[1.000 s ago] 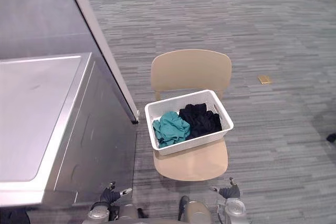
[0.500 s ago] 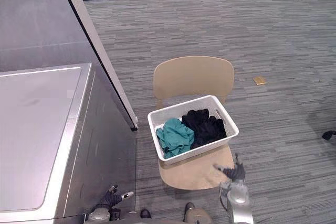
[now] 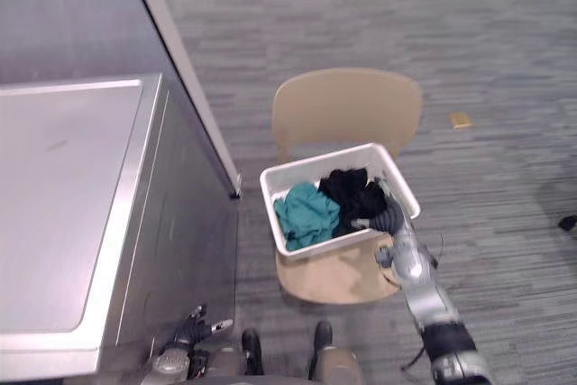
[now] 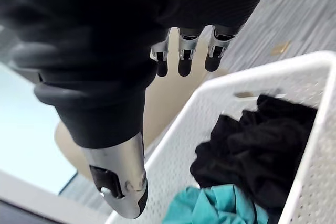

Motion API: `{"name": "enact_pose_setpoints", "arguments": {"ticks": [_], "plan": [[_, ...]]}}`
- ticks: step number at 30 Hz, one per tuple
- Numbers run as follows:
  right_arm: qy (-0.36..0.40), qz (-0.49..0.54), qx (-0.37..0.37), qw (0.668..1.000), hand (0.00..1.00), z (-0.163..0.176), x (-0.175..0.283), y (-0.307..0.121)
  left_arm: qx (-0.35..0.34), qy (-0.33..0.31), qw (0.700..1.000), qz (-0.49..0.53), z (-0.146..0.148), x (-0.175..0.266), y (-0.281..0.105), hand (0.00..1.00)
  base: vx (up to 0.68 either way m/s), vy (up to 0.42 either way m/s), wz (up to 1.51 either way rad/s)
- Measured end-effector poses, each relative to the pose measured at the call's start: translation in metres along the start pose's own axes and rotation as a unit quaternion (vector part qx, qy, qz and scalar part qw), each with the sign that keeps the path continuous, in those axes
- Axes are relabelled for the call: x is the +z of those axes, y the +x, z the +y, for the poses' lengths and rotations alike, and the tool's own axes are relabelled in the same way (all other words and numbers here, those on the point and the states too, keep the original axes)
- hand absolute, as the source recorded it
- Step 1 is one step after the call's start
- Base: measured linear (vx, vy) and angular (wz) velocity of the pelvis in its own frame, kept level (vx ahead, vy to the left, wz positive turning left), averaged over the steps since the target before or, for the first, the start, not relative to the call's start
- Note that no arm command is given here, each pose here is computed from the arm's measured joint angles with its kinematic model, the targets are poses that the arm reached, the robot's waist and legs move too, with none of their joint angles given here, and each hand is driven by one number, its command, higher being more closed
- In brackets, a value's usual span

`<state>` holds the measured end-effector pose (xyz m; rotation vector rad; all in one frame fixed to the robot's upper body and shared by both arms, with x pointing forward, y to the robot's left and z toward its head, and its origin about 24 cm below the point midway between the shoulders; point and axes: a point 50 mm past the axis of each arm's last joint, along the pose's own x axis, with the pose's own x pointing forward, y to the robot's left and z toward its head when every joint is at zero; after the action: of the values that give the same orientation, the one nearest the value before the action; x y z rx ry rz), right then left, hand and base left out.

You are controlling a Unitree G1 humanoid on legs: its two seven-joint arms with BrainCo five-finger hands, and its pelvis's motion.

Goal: Pick up the laundry basket with both hands and put the clothes into the washing machine.

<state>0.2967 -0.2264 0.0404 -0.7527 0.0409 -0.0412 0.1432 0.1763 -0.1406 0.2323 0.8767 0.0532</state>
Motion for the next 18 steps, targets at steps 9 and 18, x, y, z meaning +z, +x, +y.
{"name": "enact_pose_setpoints", "arguments": {"ticks": [9,18], "plan": [[-0.156,-0.028,-0.011,0.987,0.0,-0.051,0.042,0.067,-0.007,-0.016,0.994,-0.109,-0.004,0.062,0.01,0.0,-0.11,-0.004,0.26],[-0.23,-0.043,-0.047,0.971,1.0,-0.083,0.08,0.094,0.05,-0.044,0.988,-0.143,0.014,0.092,0.015,0.0,-0.04,-0.01,0.25]]}}
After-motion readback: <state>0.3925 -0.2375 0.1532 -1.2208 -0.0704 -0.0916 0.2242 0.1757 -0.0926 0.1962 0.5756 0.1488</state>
